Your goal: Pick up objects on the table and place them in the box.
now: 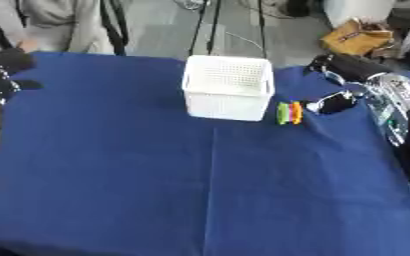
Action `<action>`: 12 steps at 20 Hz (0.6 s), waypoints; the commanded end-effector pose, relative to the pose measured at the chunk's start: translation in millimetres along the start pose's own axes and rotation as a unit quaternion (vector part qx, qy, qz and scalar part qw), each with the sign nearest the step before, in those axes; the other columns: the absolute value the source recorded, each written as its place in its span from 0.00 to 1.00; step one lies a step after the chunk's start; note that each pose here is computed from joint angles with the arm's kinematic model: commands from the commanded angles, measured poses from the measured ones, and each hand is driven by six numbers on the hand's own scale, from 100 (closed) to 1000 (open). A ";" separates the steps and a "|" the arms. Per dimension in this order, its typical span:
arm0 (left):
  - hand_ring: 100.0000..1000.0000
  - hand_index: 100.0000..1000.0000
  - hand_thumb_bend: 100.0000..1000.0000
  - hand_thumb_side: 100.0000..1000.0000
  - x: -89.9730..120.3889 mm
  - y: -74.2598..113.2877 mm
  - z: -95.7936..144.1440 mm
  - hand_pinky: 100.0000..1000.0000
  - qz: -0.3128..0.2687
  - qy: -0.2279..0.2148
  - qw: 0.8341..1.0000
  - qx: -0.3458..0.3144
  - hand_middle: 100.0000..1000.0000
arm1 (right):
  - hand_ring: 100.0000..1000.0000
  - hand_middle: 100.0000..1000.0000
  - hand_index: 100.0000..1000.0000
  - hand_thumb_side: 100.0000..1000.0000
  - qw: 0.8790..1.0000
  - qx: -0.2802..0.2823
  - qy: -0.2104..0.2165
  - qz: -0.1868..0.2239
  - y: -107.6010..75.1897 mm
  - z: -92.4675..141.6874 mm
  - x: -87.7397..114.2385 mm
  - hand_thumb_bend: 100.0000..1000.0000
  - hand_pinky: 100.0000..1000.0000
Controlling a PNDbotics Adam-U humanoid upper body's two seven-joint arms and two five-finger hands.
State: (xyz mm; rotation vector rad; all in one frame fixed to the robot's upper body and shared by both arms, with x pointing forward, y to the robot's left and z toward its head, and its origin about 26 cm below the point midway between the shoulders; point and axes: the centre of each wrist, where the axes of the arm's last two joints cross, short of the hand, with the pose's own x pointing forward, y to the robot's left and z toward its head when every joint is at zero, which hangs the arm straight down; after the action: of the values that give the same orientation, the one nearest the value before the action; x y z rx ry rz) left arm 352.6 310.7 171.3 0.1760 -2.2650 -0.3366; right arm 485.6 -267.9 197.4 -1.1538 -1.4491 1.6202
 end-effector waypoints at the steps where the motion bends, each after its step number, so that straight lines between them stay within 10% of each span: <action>1: 0.80 0.80 0.22 1.00 12.0 2.9 -9.3 0.64 -0.005 -0.024 1.000 -0.006 0.69 | 0.76 0.77 0.85 0.34 1.000 -0.017 0.007 0.000 -12.6 -3.3 -3.1 0.40 0.69; 12: 0.80 0.80 0.22 1.00 14.9 0.8 -12.1 0.64 0.000 -0.031 0.999 -0.009 0.68 | 0.76 0.76 0.86 0.33 1.000 0.004 0.013 -0.023 2.1 -8.1 0.3 0.41 0.69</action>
State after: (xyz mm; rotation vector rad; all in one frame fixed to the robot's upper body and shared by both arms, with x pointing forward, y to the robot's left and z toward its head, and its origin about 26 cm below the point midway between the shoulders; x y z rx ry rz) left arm 352.8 307.0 176.9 0.1607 -2.2837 -0.3482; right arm 490.8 -262.8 179.4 -1.0892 -1.4255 1.5862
